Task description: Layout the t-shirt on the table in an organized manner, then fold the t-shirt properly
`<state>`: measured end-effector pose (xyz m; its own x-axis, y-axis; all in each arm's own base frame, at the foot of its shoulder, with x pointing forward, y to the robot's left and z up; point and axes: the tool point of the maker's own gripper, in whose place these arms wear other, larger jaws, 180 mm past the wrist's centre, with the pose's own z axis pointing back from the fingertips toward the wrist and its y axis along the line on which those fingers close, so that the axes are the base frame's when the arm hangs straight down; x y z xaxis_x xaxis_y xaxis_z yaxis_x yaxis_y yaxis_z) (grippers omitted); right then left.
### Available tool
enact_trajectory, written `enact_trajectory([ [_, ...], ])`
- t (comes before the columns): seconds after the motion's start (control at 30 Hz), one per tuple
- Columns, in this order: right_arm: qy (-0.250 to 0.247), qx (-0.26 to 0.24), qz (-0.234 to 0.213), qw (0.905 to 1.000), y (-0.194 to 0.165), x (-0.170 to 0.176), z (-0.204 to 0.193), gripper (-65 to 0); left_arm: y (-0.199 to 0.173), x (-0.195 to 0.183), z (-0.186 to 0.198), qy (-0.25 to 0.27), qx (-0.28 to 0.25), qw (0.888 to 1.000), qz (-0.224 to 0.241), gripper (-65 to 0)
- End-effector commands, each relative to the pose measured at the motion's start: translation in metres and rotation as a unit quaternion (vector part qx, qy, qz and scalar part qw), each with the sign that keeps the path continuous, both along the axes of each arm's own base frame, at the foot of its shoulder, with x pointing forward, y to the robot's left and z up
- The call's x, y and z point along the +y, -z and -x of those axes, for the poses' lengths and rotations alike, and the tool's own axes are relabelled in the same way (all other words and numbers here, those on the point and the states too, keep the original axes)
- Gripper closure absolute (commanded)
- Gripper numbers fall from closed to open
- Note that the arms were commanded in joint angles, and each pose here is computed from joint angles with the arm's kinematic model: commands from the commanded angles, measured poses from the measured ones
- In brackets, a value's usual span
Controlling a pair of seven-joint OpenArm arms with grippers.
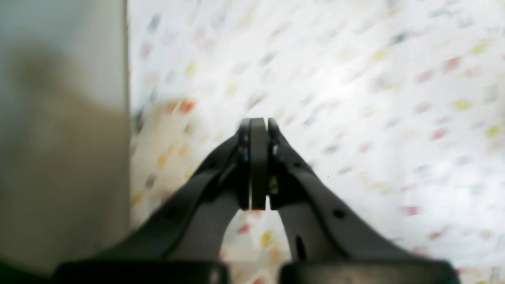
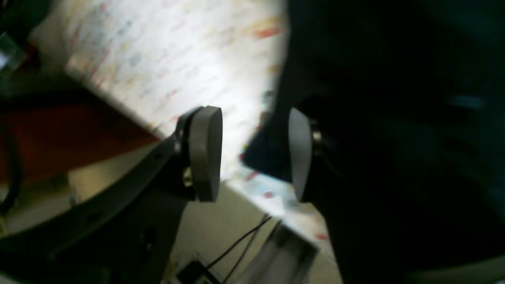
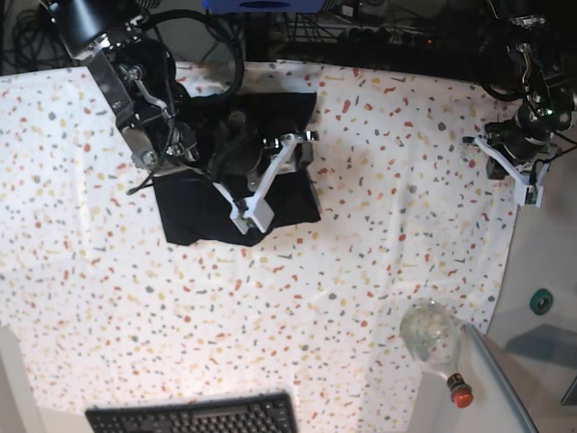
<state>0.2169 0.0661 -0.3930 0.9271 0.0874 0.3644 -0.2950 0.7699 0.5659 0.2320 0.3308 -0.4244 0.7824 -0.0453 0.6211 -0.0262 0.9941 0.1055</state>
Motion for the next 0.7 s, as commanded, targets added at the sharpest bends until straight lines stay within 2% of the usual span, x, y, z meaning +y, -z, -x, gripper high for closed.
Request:
enact_trajectory([
  [0.0,-0.004,-0.038,-0.019,0.9991,-0.024,0.005,-0.012,-26.3,-0.016,0.022,-0.01,-0.013,-0.024,0.999,-0.018,0.0],
  [0.07,-0.009,-0.068,-0.033,0.9971,-0.047,0.007,-0.013,-26.3,-0.014,0.045,0.0,-0.038,-0.014,0.999,-0.023,0.0],
  [0.13,0.001,-0.093,-0.022,0.9954,-0.057,-0.012,-0.022,-24.5,-0.015,0.063,0.008,-0.05,-0.008,0.998,-0.028,0.0],
  [0.2,0.043,-0.091,0.0,0.9949,-0.053,-0.038,-0.036,-15.6,-0.017,0.069,0.014,-0.044,-0.007,0.999,-0.023,0.0],
  [0.27,0.087,-0.084,0.031,0.9922,-0.042,-0.067,-0.049,0.0,-0.02,0.075,0.02,-0.043,-0.01,0.999,-0.019,0.0],
  [0.37,0.128,-0.084,0.09,0.9842,-0.015,-0.106,-0.065,0.0,-0.02,0.078,0.026,-0.043,-0.009,0.999,-0.015,0.0],
  [0.47,0.137,-0.06,0.149,0.9776,0.02,-0.129,-0.06,0.0,-0.017,0.077,0.033,-0.042,-0.002,0.999,-0.013,0.0],
  [0.53,0.131,-0.049,0.162,0.9769,0.031,-0.129,-0.053,0.0,-0.016,0.076,0.034,-0.042,-0.001,0.999,-0.011,0.0],
  [0.67,0.083,-0.037,0.163,0.9825,0.042,-0.104,-0.028,0.0,-0.013,0.073,0.035,-0.042,0.0,0.999,-0.008,0.0],
])
